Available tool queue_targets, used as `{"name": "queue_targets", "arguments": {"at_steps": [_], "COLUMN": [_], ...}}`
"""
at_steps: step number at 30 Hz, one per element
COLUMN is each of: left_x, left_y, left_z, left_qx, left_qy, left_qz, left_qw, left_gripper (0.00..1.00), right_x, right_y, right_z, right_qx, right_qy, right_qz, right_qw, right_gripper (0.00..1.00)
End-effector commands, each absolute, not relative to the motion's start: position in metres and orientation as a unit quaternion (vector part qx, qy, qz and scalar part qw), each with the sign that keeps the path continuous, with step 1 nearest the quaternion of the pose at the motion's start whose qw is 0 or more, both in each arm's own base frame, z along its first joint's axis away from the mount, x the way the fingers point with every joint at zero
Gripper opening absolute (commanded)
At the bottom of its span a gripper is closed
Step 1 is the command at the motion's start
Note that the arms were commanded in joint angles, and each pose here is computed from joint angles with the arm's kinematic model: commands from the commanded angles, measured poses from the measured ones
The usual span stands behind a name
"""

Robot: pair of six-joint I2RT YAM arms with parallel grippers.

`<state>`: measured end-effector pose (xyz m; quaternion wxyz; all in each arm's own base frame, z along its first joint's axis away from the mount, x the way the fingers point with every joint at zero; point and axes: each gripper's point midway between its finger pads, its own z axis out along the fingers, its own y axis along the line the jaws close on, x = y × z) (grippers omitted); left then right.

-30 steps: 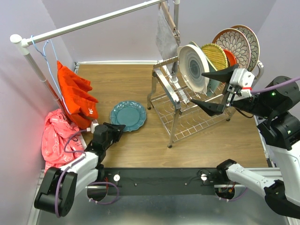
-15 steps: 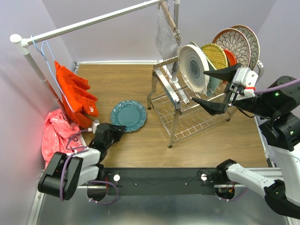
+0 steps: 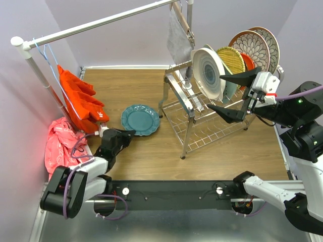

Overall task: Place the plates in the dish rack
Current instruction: Grab a plate with the left arm, then pass the plate from the left arm to the right

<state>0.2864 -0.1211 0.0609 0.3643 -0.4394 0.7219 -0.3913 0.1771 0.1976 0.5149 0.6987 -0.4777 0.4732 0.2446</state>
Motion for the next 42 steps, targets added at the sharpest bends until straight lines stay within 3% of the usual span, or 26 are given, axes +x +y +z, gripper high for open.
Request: {"name": "queue_targets", "arguments": {"at_steps": [1,24,42], "left_x": [0.291,0.235,0.211], "left_y": [-0.119,-0.124,-0.107], "left_z": [0.094,0.195,0.335], "left_qx": [-0.394,-0.341,-0.313], "left_qy": [0.73,0.738,0.658], "left_qz": [-0.382,-0.424,-0.473], "left_qw": [0.407,0.399,0.495], "left_gripper": [0.0,0.0,0.0], "right_x": [0.174,0.172,0.182], "right_y": [0.192,0.194,0.198], "right_z": [0.528,0.526,0.533], "right_qx": [-0.466,-0.469,-0.46], "right_qy": [0.467,0.466,0.475], "right_qz": [0.238,0.244,0.251], "right_qw": [0.713,0.71,0.707], "right_gripper": [0.98,0.98,0.98]}}
